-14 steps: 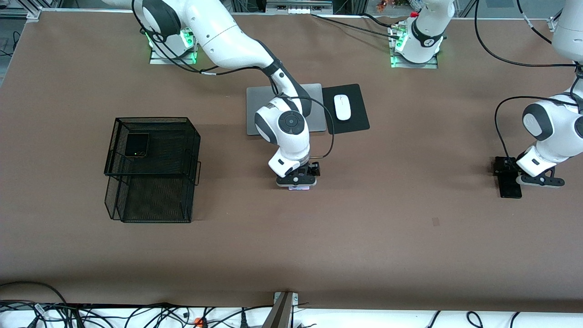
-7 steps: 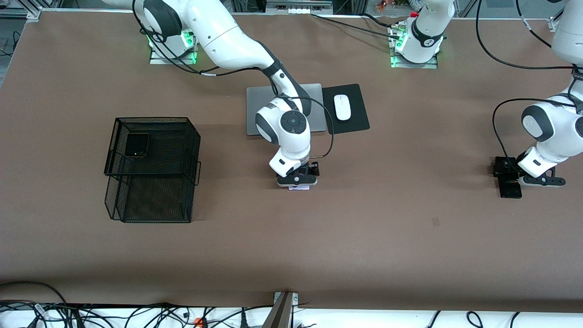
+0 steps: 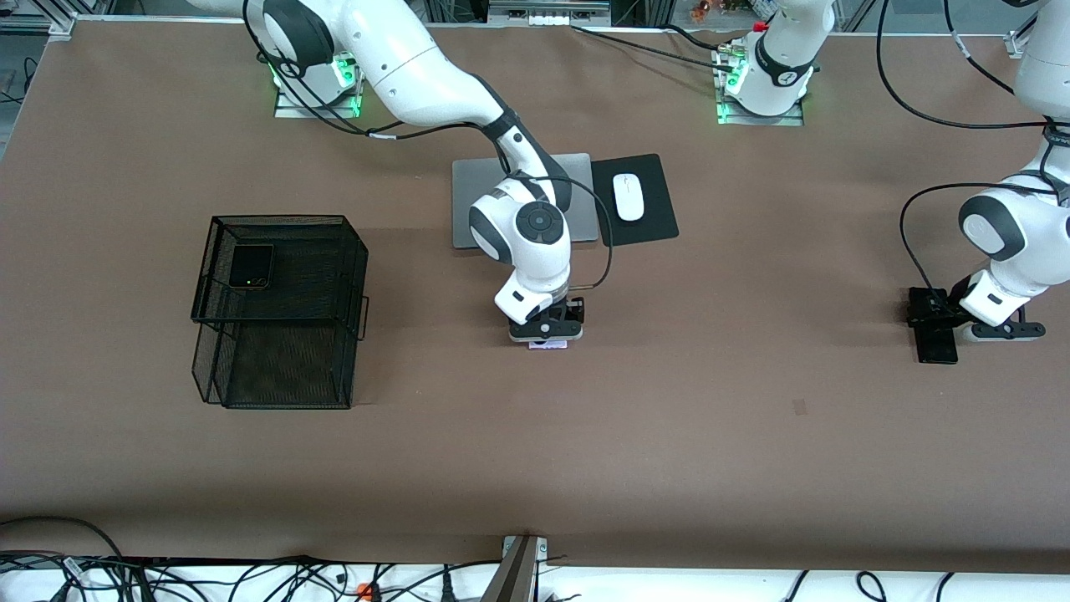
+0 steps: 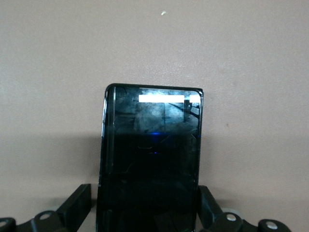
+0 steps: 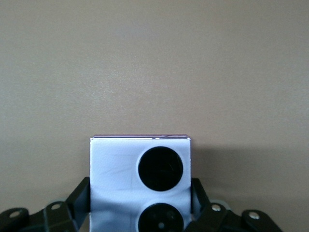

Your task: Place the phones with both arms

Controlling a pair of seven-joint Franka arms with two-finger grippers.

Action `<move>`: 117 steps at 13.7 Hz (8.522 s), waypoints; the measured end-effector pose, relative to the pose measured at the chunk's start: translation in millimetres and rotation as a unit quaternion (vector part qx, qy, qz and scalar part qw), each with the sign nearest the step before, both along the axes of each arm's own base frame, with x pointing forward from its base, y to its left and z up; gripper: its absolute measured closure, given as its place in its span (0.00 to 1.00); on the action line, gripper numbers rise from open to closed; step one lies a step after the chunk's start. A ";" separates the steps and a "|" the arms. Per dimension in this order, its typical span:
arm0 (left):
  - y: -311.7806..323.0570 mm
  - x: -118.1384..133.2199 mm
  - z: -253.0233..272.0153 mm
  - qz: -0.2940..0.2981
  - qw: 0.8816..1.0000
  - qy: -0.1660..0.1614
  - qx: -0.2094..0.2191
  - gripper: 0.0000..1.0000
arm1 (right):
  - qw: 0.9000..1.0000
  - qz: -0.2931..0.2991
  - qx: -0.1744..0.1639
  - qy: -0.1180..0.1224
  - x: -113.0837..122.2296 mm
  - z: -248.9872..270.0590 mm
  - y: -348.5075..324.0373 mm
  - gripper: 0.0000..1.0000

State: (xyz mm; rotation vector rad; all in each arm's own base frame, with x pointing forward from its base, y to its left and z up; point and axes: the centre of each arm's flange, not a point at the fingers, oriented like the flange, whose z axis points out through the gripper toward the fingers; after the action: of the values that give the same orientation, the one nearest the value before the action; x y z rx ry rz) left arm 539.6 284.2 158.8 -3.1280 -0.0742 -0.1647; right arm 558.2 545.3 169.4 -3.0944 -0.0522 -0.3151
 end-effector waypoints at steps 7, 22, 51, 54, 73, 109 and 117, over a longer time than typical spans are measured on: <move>3.7 1.6 5.1 0.019 1.000 -0.007 -0.006 0.20 | 0.999 -0.022 -0.044 -0.010 32.5 38.1 -32.7 0.15; -33.1 59.7 38.9 0.055 0.994 0.074 -0.060 0.20 | 0.989 -0.022 -0.070 0.131 147.7 159.3 -446.5 0.15; -674.5 40.8 70.2 0.051 0.996 0.044 -0.067 0.20 | 0.990 -0.056 -0.040 0.124 130.0 98.7 -480.3 0.00; -710.8 43.3 47.2 0.044 0.997 0.031 -0.060 0.20 | 0.991 -0.054 -0.035 0.118 137.5 126.0 -478.6 0.00; -728.7 76.2 37.6 0.054 0.999 -0.001 0.004 0.00 | 0.980 -0.073 0.018 0.187 139.2 284.5 -474.1 0.00; -321.5 33.0 448.5 -0.056 0.995 0.076 0.009 0.00 | 0.999 0.035 0.024 -0.033 -7.8 -4.5 21.0 0.00; -320.6 23.1 449.0 -0.061 0.995 0.083 0.007 0.00 | 0.997 0.054 0.004 -0.049 -8.1 -5.6 21.2 0.00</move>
State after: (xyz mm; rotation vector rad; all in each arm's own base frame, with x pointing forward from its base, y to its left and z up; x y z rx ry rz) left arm 562.7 -36.4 607.8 -3.1173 0.1175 0.0951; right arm 550.1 566.4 163.8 -3.0508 -0.2196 -0.4604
